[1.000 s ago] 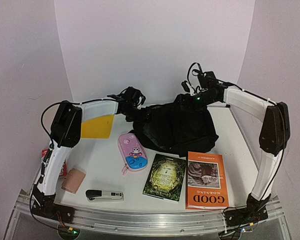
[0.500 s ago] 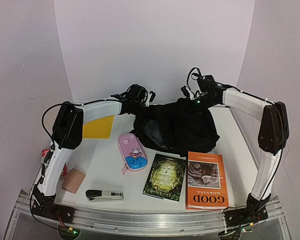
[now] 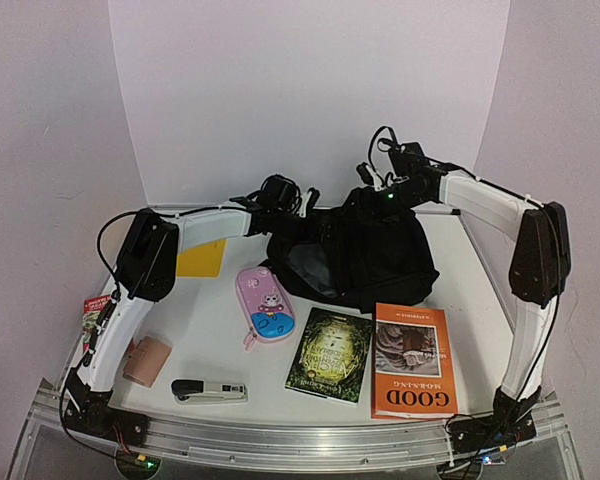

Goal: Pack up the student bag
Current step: Adjust the student bag at the center of the board.

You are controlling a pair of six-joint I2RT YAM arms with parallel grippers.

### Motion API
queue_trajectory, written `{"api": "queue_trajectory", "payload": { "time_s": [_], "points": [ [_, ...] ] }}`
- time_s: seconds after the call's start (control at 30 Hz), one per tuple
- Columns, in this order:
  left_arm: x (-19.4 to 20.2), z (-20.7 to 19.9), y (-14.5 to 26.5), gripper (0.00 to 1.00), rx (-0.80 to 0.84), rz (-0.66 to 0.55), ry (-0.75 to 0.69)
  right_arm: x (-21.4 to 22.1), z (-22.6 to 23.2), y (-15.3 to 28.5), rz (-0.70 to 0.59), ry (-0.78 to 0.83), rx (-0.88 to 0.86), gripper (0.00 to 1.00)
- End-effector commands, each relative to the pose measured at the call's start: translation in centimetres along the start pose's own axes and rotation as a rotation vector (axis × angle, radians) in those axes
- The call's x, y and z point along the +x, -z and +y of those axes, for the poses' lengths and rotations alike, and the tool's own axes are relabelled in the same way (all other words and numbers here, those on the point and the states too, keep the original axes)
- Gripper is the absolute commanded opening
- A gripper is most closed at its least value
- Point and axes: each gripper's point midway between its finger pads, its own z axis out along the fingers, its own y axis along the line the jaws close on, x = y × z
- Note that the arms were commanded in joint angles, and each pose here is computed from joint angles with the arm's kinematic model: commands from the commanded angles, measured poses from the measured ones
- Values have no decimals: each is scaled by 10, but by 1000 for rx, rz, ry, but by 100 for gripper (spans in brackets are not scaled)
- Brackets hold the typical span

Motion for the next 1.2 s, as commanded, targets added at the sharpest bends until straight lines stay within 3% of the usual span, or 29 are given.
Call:
{"api": "queue_trajectory", "payload": {
  "time_s": [0.0,0.47,0.57,0.73,0.77,1.0,1.17],
  "points": [
    [-19,-17,3,97,84,-52,-8,-12,-7,-15,-15,3,25,76],
    [-5,-11,-7,96,109,-17,6,-25,-23,-43,-20,-15,45,62],
    [-5,-11,-6,96,100,-16,4,-24,-28,-49,-14,-14,59,48],
    [-9,3,6,96,45,-33,29,-20,-27,-45,-3,-1,62,3],
    [-11,8,11,96,28,-41,36,-20,-26,-40,-6,6,66,0],
    [-24,65,46,98,-185,-92,117,-24,-23,14,-63,51,128,0],
    [-14,107,54,96,-261,-77,230,-9,-65,61,-94,5,272,0]
  ]
}}
